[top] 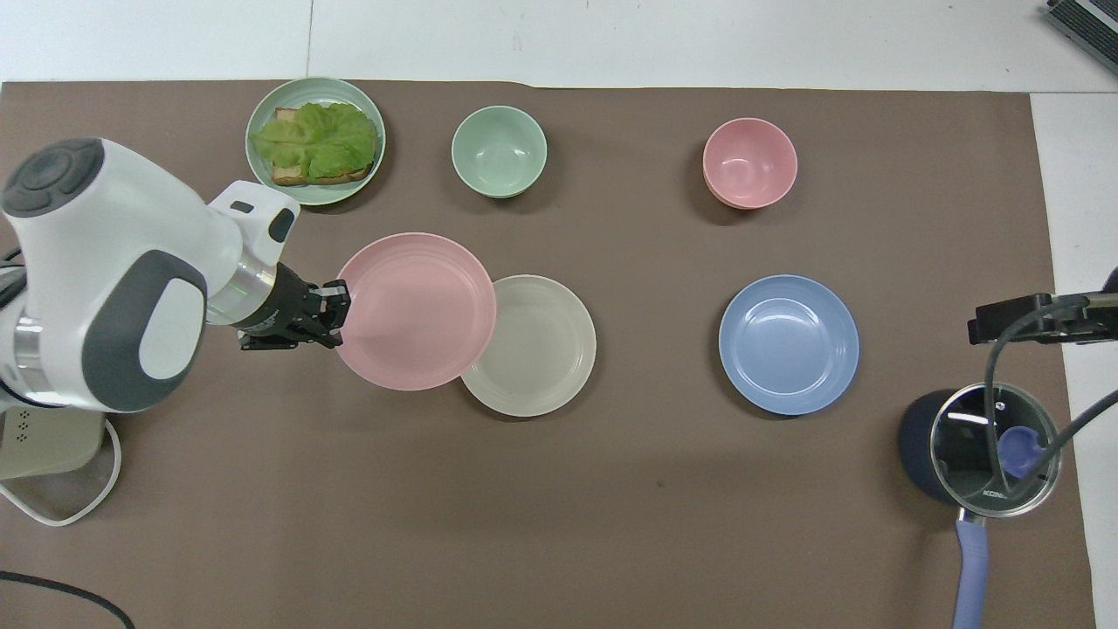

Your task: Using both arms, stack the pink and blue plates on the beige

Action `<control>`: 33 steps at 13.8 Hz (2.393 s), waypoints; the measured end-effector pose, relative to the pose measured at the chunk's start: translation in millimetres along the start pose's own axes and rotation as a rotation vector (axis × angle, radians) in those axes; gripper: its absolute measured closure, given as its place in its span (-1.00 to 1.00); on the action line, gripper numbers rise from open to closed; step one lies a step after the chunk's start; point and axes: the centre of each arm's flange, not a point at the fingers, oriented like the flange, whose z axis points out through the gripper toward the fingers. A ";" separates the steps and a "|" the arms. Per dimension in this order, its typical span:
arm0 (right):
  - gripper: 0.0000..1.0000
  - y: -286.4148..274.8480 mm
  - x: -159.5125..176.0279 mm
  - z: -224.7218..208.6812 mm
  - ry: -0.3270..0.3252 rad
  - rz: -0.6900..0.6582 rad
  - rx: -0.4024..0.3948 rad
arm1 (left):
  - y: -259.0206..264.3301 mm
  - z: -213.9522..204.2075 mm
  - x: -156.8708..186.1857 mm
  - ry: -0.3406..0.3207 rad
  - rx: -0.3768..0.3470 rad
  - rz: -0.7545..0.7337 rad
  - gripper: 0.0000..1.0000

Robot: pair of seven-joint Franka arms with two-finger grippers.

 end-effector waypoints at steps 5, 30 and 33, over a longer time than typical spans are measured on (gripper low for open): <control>-1.00 0.4 0.0 0.0 0.000 0.001 0.000 | 55.8 64.7 -42.9 0.067 -0.027 -0.014 0.92; -1.00 0.6 0.0 0.0 0.000 0.001 0.000 | -105.7 -174.5 24.4 0.158 0.125 0.262 -1.00; -1.00 0.6 0.0 0.0 0.000 0.001 0.000 | -121.9 -203.4 6.7 0.173 0.127 0.278 -1.00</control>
